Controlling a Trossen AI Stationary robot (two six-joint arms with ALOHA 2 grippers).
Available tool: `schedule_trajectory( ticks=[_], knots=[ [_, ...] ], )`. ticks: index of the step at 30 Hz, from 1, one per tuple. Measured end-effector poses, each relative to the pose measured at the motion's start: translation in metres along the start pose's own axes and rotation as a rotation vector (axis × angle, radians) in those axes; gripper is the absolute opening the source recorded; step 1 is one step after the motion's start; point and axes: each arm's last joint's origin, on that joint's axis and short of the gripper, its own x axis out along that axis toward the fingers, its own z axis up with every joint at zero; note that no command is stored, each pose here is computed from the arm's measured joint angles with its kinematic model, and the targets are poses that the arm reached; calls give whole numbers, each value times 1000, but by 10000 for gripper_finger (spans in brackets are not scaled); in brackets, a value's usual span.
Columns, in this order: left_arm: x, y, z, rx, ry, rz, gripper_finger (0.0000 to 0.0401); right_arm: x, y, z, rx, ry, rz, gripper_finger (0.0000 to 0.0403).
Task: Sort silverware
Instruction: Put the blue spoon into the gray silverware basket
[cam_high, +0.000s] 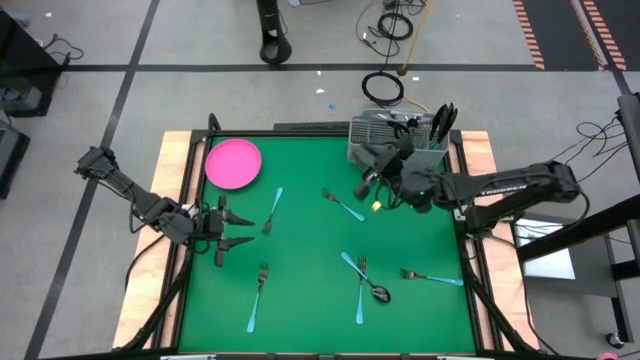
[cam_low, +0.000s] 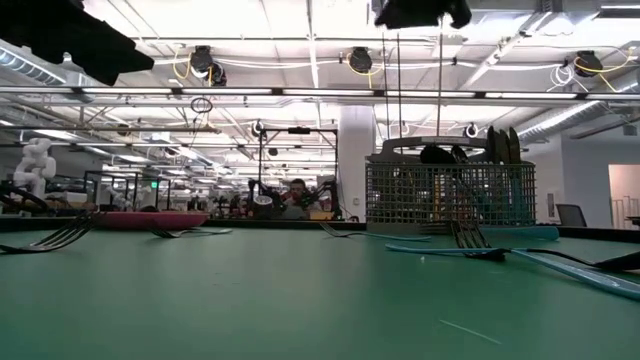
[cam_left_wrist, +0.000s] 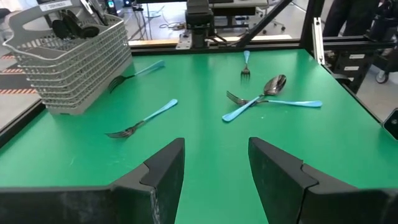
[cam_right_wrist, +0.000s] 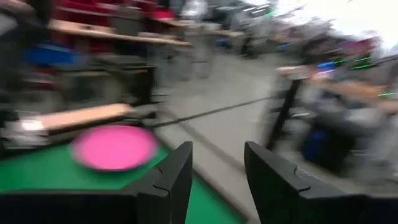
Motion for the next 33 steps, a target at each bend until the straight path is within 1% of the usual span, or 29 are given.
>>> schedule_trajectory(
  ticks=[3, 7, 11, 13, 17, 21, 24, 28, 33],
  knots=[
    [0, 0, 0, -1, -1, 0, 180, -10, 12, 17, 89, 29, 148, 135],
    [0, 0, 2, -10, -14, -3, 180, -22, 26, 27, 183, 73, 292, 135],
    [0, -1, 2, -14, -20, -13, 180, -31, 43, 21, 270, 139, 391, 135],
    [0, -1, 2, -14, -20, -13, 180, -34, 50, 17, 336, 186, 445, 135],
    [0, -1, 2, -14, -21, -13, 180, -37, 62, 6, 467, 327, 539, 135],
    [0, -1, 3, -9, -23, -13, 180, -34, 74, -15, 550, 526, 557, 135],
    [0, -1, 4, -6, -33, -15, 180, -30, 86, -34, 571, 684, 554, 135],
    [0, -1, 5, 0, -45, -17, 180, -24, 102, -64, 518, 862, 545, 135],
    [0, -1, 6, 10, -47, -16, 180, -18, 118, -96, 450, 1030, 558, 135]
  ],
)
